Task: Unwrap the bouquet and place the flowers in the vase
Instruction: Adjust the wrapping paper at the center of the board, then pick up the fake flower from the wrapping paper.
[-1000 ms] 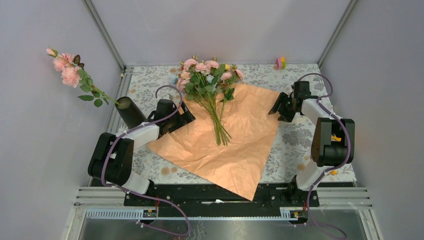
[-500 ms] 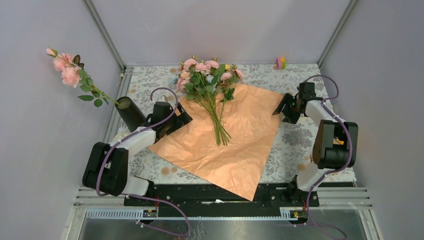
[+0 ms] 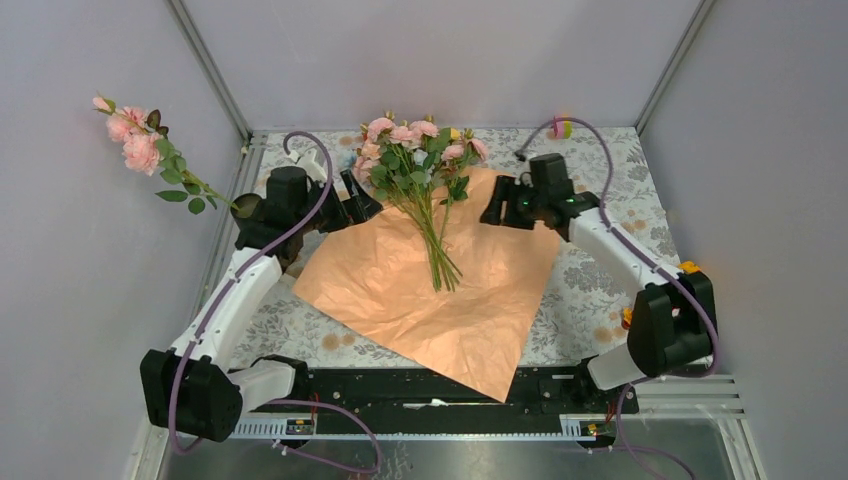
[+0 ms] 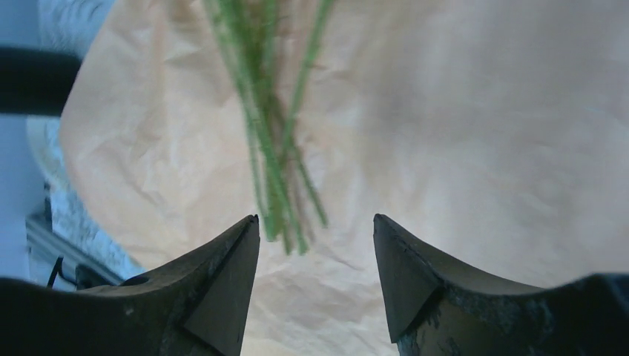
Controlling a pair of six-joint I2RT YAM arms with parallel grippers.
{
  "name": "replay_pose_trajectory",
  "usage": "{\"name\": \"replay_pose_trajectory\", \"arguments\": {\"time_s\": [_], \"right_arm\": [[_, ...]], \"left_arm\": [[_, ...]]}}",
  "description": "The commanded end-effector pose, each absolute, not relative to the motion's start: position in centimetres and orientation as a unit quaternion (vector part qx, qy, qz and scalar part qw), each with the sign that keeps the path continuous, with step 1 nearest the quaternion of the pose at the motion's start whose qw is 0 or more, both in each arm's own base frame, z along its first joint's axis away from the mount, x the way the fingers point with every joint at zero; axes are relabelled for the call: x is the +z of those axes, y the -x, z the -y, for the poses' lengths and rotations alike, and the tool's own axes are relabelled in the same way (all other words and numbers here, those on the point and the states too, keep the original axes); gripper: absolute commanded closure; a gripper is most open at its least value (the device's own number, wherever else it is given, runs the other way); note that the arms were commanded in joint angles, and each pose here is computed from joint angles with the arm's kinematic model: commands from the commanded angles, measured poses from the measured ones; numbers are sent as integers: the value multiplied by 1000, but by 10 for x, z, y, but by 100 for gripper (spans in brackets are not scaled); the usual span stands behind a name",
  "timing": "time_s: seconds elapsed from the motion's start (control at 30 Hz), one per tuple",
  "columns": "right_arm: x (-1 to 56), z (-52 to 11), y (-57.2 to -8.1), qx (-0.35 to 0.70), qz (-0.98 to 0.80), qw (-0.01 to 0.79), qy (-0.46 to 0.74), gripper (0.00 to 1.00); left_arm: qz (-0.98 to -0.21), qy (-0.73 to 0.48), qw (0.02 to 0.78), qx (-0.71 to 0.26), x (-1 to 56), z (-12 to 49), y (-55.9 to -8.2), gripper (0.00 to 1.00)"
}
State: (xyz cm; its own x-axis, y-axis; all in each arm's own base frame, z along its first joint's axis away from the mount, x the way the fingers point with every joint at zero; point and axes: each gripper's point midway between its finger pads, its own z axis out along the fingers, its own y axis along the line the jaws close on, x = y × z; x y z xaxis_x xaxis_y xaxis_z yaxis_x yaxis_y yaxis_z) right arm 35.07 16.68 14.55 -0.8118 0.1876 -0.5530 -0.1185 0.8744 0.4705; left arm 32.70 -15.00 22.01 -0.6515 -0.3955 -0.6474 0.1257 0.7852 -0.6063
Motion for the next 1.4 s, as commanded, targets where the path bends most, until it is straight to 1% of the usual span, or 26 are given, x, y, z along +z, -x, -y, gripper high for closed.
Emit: {"name": "replay_pose_trajectory", "arguments": {"time_s": [0.0,0.07,0.17,0.23,0.3,0.47,0.67,1.37], "right_arm": [[164,-245,-360,291,-895,331,63,36],[158,-275,-359,297,-894,322,93,36],[140,-307,-364,285,-900,307,118,38],[129,-321,-367,283,-905,291,127,40],[122,-330,-373,275,-908,286,132,43],[101,-329,-384,238,-921,279,129,49],[83,-324,-390,209,-931,268,134,53],[62,-330,-400,198,-934,260,144,73]], "left_arm": [[-853,-79,413,-308,244,154,-307,1],[-844,-105,431,-300,256,153,-306,1],[-842,-91,469,-249,261,135,-317,1],[-849,-68,476,-219,257,120,-323,1],[-853,-58,472,-216,251,114,-324,1],[-848,-39,474,-233,247,112,-326,1],[-843,-36,476,-248,249,111,-327,1],[-841,-25,473,-261,245,108,-328,1]]}}
